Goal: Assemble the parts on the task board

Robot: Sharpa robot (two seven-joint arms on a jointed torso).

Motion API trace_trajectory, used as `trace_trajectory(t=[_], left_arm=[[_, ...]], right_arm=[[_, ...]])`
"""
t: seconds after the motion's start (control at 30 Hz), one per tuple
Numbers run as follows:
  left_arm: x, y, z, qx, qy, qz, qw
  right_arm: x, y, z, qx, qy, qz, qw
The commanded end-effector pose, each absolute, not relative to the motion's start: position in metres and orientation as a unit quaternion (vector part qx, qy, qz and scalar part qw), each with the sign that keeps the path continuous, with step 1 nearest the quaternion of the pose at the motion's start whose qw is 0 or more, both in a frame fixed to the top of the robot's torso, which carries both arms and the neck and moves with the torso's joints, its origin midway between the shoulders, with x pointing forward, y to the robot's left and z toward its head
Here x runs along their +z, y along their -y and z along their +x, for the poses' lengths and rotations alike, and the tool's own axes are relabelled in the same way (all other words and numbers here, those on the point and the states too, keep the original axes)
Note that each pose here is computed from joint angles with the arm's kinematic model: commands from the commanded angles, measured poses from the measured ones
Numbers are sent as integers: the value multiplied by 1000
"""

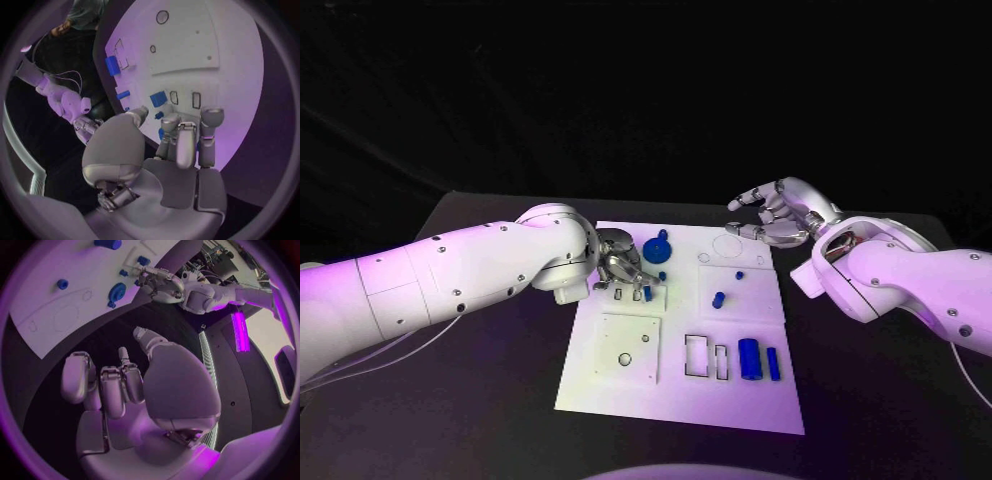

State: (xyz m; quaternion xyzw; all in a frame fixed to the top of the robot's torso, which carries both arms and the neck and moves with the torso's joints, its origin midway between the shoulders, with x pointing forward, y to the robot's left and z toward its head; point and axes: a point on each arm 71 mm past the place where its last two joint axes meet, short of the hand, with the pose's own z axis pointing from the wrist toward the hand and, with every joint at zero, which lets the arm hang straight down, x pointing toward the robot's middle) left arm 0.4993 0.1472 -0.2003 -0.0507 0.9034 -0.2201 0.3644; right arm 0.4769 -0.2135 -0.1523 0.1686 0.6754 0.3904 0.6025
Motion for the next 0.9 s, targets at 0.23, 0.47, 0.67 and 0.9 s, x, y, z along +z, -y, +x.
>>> trace_trajectory(t=[0.23, 0.47, 0.67, 0.9], left_arm=[[-202, -143, 497, -209, -912, -24, 353], [-202, -141, 497, -208, -912, -19, 352], [-202, -140, 496, -208, -913, -17, 351], [-202, -138, 496, -210, -914, -16, 348]], right_arm=[[-153, 212, 477, 389, -680, 162, 600], [-154, 211, 477, 388, -683, 162, 598], [-153, 210, 478, 389, -681, 161, 599], [-154, 209, 478, 390, -681, 160, 599]])
